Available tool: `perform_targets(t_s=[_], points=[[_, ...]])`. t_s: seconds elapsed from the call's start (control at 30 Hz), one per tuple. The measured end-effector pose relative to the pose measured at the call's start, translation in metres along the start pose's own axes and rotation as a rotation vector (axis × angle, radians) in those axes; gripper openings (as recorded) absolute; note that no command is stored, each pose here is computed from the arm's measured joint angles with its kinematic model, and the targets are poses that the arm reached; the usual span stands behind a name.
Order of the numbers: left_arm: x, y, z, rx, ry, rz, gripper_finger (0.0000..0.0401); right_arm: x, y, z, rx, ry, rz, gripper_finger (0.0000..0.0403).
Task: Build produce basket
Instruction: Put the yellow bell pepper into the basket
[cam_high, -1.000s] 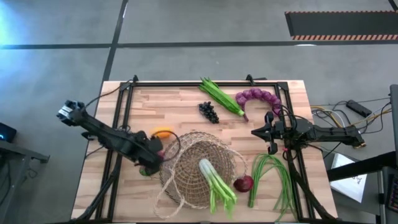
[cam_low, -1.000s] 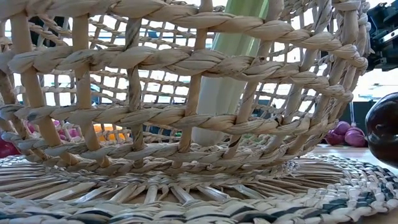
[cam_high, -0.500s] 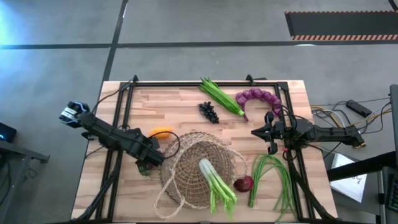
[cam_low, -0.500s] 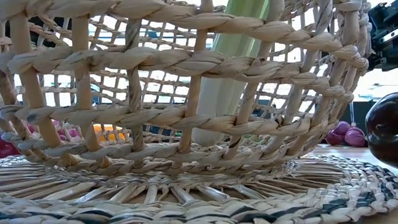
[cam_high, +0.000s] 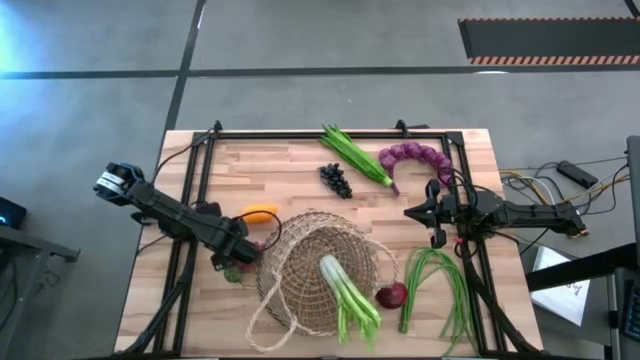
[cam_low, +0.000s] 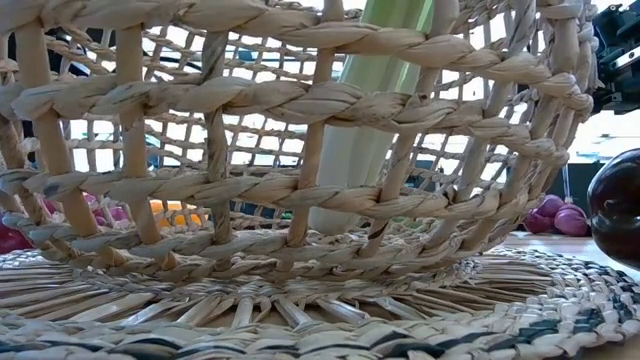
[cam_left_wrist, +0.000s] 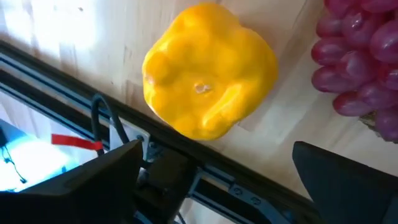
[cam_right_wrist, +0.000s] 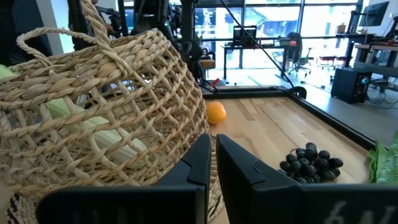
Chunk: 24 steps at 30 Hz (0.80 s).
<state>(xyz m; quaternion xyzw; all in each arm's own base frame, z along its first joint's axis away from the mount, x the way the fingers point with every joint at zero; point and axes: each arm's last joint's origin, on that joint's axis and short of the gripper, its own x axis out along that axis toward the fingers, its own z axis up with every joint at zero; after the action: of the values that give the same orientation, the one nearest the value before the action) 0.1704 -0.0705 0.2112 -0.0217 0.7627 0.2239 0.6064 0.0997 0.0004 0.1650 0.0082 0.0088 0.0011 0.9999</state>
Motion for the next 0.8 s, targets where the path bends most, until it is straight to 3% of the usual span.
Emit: perform_targets(t_s=[0.2,0.5,0.8], points=[[-0.002,0.005,0.001,0.097,-0.058,0.034,0.0398,0.000,0.000,0.000,0.002,0.000,0.000,0.0018],[0.015,0.015,0.010,0.172,-0.084,-0.007,0.0398,0.000,0.000,0.000,0.001,0.000,0.000,0.0018],[0.047,0.020,0.015,0.145,-0.064,-0.042,0.0398,0.000,0.000,0.000,0.000,0.000,0.000,0.0018]])
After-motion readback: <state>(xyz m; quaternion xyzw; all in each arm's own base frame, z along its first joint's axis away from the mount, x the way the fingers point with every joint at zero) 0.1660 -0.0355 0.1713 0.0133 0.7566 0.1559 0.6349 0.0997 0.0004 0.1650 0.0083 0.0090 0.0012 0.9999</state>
